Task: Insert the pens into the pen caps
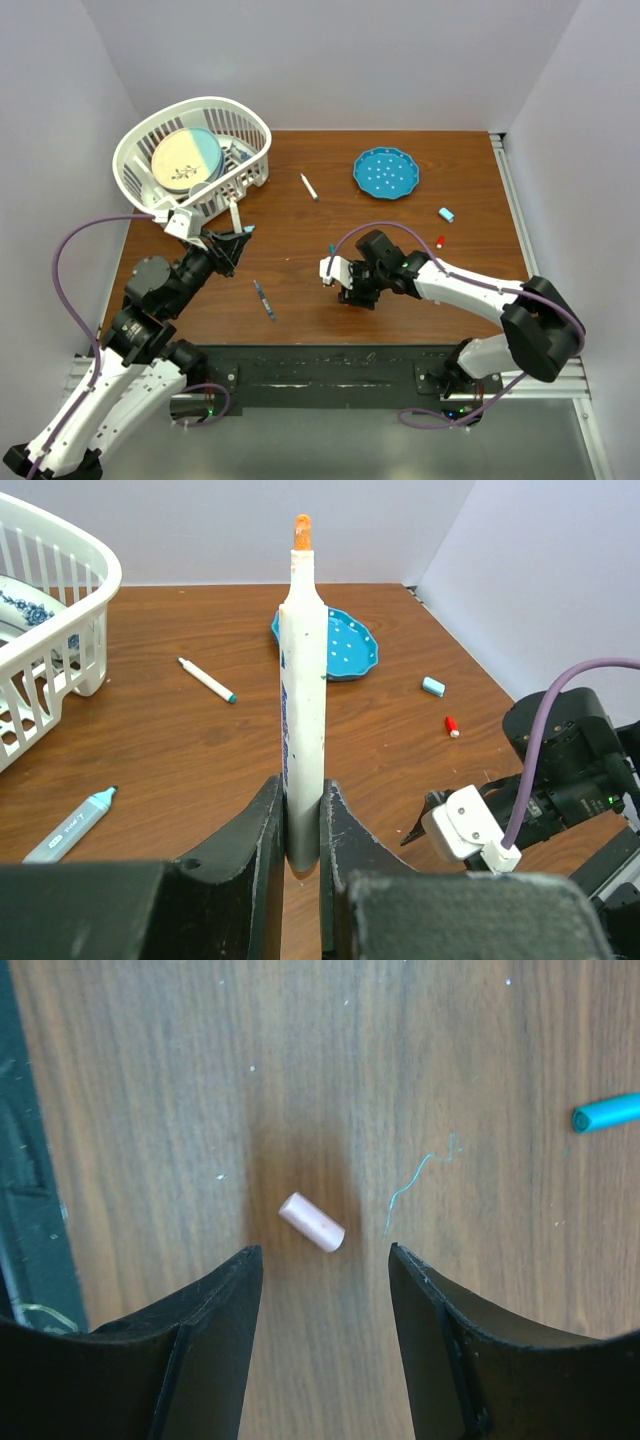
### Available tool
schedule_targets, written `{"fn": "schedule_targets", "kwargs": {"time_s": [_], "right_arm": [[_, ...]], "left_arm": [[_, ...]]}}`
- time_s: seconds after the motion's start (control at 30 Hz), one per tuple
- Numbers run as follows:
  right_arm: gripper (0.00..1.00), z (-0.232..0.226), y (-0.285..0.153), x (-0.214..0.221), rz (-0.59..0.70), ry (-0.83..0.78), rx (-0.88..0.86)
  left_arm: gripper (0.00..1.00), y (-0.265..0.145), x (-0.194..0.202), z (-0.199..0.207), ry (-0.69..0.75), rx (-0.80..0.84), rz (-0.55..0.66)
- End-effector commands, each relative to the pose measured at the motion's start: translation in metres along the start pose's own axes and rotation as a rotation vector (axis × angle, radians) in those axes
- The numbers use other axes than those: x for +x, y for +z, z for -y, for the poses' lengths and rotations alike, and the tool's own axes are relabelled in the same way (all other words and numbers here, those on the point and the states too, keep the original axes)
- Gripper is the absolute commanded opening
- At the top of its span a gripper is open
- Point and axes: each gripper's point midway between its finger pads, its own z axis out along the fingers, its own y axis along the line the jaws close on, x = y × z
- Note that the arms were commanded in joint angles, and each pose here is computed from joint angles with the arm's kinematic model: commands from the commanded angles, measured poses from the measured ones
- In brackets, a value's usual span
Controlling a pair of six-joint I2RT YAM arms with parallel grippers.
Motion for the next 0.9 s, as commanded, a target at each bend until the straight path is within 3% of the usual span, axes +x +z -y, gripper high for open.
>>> {"fn": "schedule_targets", "kwargs": {"time_s": [0.0,0.53,0.87], "right_arm": [[0.57,0.013,0.008,-0.009,0.041,-0.052,0.044],[0.54,0.014,0.026,0.007,-0.044,-0.019,0.011],[0.45,0.015,0.033,0.009,-0.084,-0.004,0.001]], "left_arm": [[0.0,-0.001,-0.006,-0.004,0.017,-0.02,0.027],[0.0,-0.002,-0.008,-0.006,0.015,-0.033,0.04],[0.0,-0.004,-0.01,-0.008,0.015,-0.04,0.047]]}}
